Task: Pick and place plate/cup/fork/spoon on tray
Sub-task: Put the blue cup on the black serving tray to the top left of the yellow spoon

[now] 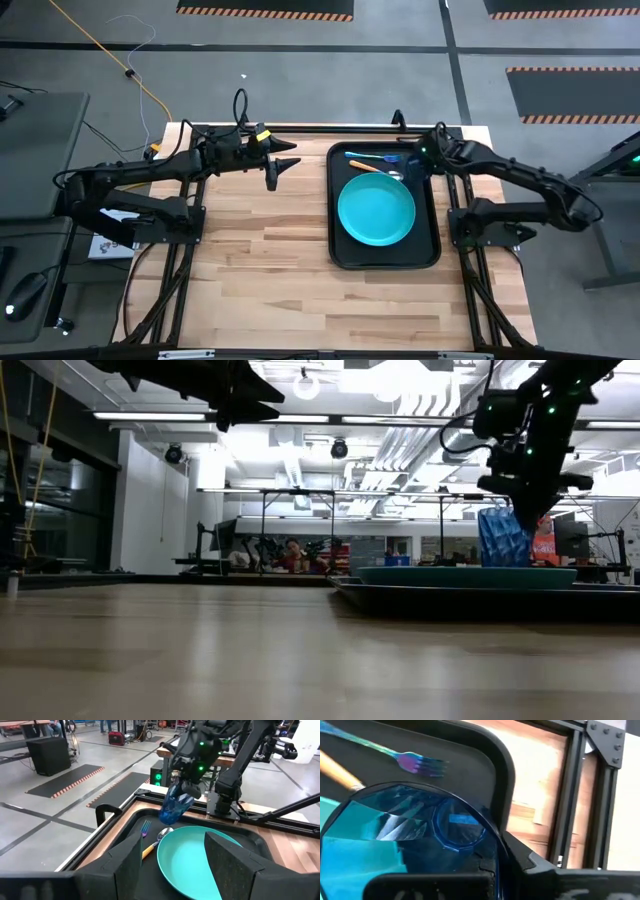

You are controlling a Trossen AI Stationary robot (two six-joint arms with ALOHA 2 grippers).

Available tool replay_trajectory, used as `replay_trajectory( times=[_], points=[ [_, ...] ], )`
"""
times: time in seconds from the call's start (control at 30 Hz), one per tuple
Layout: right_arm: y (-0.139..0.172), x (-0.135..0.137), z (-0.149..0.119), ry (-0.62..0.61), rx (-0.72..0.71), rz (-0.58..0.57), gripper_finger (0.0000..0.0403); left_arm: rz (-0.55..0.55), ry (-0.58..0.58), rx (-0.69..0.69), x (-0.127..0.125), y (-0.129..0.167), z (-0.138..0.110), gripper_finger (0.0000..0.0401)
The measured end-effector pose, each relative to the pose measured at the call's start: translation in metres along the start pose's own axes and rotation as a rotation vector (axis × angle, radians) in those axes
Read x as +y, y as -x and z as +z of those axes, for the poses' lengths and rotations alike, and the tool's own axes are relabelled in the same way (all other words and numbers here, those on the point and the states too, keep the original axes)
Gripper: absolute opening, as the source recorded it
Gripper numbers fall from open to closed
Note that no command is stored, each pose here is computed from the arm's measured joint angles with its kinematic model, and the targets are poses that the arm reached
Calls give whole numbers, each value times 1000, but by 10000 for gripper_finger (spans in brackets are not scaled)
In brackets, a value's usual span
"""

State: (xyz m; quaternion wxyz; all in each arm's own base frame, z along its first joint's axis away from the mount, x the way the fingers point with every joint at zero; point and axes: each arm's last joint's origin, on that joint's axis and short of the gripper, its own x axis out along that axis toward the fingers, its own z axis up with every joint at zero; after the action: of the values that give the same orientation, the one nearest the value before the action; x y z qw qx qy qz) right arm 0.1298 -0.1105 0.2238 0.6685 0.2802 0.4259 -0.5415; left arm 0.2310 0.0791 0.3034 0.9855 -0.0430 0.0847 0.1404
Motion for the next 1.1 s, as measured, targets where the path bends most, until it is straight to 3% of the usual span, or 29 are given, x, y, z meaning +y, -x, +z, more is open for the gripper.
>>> replay_trajectory(
  times=[0.2, 1.1],
  points=[
    [-11, 1, 8, -8, 54, 76, 0, 0, 0, 0, 0, 0, 0, 202],
    [-26, -4, 13, -98, 118, 37, 25, 2, 0, 41, 0, 0, -4, 202]
  ],
)
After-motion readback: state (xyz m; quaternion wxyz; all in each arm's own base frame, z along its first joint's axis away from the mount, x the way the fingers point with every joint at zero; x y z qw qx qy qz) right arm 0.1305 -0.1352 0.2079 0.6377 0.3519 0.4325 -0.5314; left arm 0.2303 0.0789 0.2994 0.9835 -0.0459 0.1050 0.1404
